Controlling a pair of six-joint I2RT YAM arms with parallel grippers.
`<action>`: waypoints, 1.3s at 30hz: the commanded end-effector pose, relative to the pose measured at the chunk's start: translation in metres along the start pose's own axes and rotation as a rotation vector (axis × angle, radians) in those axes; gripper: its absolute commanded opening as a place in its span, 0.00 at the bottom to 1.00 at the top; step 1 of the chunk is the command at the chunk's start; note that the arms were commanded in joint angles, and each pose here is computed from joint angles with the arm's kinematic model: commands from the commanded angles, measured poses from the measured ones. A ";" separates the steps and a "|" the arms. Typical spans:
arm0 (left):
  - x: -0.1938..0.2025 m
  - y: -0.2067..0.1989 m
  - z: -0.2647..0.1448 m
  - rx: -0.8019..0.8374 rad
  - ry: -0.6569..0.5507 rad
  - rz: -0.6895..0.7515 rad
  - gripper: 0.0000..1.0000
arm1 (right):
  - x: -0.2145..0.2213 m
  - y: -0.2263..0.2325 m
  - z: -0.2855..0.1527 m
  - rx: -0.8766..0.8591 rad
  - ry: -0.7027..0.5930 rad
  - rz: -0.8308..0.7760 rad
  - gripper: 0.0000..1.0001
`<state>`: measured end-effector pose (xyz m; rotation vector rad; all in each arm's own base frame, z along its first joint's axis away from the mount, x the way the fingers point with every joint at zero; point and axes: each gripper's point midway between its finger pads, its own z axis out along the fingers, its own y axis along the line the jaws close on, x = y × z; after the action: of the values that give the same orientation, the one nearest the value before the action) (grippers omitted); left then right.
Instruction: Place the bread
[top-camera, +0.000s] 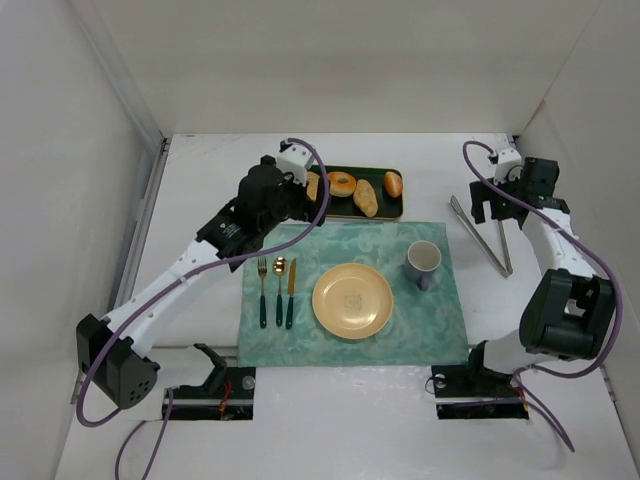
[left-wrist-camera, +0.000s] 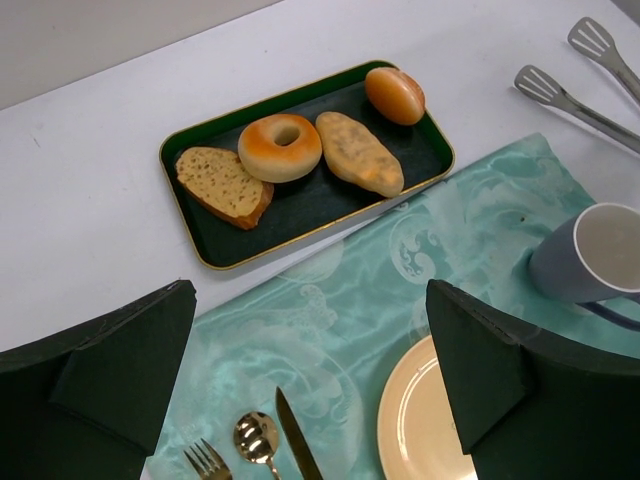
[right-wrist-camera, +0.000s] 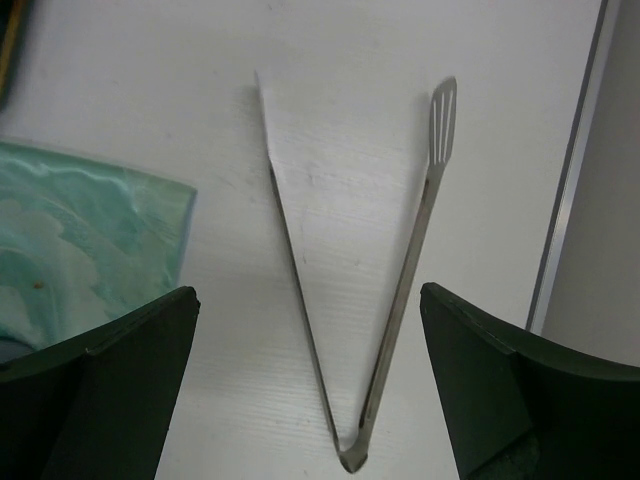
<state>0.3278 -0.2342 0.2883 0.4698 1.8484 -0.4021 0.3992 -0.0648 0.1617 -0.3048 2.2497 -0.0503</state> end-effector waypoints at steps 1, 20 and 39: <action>-0.009 0.000 0.001 -0.001 -0.036 0.011 1.00 | 0.015 -0.020 0.000 0.019 0.011 -0.022 0.97; -0.006 -0.003 0.005 0.017 -0.035 0.029 1.00 | 0.101 -0.019 0.026 -0.084 0.247 -0.149 0.94; -0.005 0.000 0.005 0.008 -0.045 0.037 1.00 | 0.133 -0.031 0.032 -0.089 0.325 -0.105 0.90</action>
<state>0.3322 -0.2377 0.2713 0.5049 1.8675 -0.3829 0.3417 -0.1201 0.0422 -0.4822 2.5726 -0.0563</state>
